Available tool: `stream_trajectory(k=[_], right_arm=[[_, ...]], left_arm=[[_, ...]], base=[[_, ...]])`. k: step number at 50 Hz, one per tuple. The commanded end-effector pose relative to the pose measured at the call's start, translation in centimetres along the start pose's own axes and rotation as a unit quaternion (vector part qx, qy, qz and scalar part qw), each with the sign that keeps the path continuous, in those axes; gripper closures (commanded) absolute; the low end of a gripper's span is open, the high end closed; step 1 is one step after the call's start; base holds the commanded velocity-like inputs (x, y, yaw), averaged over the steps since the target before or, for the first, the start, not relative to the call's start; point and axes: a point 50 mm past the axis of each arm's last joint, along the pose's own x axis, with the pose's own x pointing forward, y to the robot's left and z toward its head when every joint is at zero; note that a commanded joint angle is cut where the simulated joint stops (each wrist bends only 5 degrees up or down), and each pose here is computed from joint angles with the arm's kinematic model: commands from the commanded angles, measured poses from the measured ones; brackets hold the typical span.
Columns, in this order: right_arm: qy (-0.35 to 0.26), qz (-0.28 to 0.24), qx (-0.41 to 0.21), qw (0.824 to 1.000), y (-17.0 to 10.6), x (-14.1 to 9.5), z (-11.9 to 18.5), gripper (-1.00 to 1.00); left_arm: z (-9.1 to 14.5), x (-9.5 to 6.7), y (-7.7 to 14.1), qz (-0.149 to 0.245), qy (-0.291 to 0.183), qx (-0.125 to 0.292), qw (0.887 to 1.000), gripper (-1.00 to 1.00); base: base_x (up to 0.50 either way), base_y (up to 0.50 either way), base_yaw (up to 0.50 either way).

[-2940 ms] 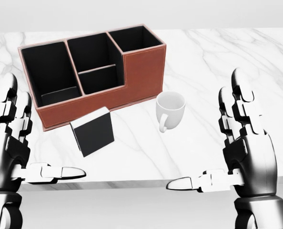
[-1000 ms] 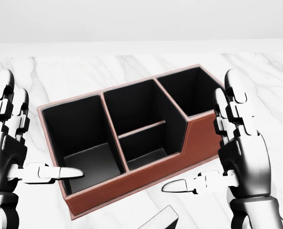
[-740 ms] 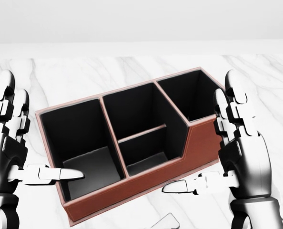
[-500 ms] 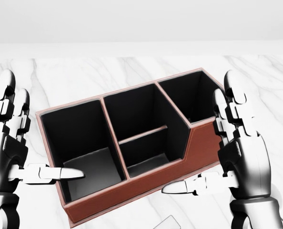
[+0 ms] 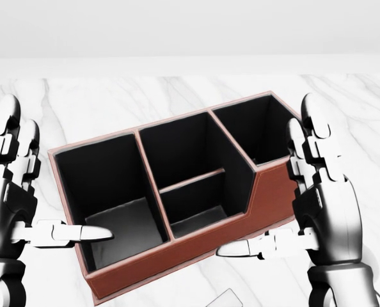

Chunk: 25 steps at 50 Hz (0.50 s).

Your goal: Pick up the book and place it in the front compartment of the caddy.

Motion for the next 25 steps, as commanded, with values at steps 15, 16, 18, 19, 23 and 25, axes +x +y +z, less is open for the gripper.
stream_trajectory(k=[15, 16, 18, 19, 23, 25], right_arm=[[-0.039, -0.007, -0.032, 0.999, -0.6, 1.2, 1.5, -1.00], [-0.040, -0.006, -0.033, 0.999, -0.6, 1.2, 1.6, -1.00], [-0.039, -0.005, -0.037, 0.999, -0.6, 1.2, 1.5, -1.00], [-0.035, -0.004, -0.039, 0.999, -0.7, 1.3, 1.3, -1.00], [-0.040, -0.003, -0.043, 0.998, -0.7, 1.3, 1.6, -1.00], [-0.038, 0.000, -0.048, 0.998, -0.7, 1.3, 1.5, -1.00]], left_arm=[[-0.3, -0.2, -0.3, -0.005, 0.008, 0.000, 1.000, -1.00], [-0.4, -0.2, -0.3, -0.005, 0.009, -0.001, 1.000, -1.00], [-0.2, -0.2, -0.4, -0.006, 0.005, 0.000, 1.000, -1.00], [-0.2, -0.2, -0.4, -0.006, 0.006, 0.000, 1.000, -1.00], [-0.4, -0.2, -0.3, -0.006, 0.009, 0.000, 1.000, -1.00], [-0.3, -0.2, -0.3, -0.006, 0.008, 0.000, 1.000, -1.00]], base=[[0.00, 0.00, 0.00], [0.00, 0.00, 0.00], [0.00, 0.00, 0.00], [0.00, 0.00, 0.00], [0.00, 0.00, 0.00], [0.00, 0.00, 0.00]])
